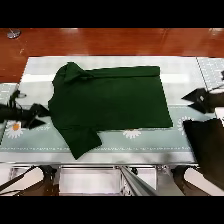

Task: Fold the shirts.

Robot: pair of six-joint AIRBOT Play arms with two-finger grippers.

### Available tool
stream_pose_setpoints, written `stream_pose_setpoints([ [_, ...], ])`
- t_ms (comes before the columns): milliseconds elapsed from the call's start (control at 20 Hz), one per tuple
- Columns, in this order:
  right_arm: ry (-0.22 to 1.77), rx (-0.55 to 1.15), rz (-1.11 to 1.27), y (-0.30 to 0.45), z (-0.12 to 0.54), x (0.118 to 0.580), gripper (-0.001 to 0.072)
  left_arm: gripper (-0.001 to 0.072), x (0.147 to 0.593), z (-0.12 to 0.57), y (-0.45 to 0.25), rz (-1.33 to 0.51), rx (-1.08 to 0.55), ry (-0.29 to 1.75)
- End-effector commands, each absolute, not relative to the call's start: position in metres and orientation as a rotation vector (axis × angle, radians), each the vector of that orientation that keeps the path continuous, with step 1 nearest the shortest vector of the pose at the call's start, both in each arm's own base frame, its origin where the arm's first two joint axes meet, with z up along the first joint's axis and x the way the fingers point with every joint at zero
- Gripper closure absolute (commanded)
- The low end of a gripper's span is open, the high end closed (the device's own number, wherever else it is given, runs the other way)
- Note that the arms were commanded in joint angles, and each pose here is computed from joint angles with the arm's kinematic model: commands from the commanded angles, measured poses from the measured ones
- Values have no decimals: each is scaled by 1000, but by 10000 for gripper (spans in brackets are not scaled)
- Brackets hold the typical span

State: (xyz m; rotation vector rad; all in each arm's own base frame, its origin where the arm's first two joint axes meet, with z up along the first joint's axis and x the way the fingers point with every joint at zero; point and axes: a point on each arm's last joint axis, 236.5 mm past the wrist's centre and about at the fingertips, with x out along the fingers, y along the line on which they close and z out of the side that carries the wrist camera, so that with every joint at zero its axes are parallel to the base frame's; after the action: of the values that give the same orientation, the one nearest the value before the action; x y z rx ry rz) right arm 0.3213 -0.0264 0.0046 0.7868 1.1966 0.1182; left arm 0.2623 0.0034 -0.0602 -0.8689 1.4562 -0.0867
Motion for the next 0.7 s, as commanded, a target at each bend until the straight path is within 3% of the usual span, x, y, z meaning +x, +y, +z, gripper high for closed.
stream_pose_setpoints([
  [0,1114,831,73,-3,-14,284,96,9,225,-83,-11,-26,-982,1424],
  [300,1132,862,94,7,-19,276,96,9,261,-86,-41,-96,-1113,1211],
  [600,1126,861,89,6,-18,278,96,11,256,-99,-70,-159,-1028,1300],
  [650,1117,856,78,3,-19,280,96,158,258,-97,-69,-163,-1026,1294],
])
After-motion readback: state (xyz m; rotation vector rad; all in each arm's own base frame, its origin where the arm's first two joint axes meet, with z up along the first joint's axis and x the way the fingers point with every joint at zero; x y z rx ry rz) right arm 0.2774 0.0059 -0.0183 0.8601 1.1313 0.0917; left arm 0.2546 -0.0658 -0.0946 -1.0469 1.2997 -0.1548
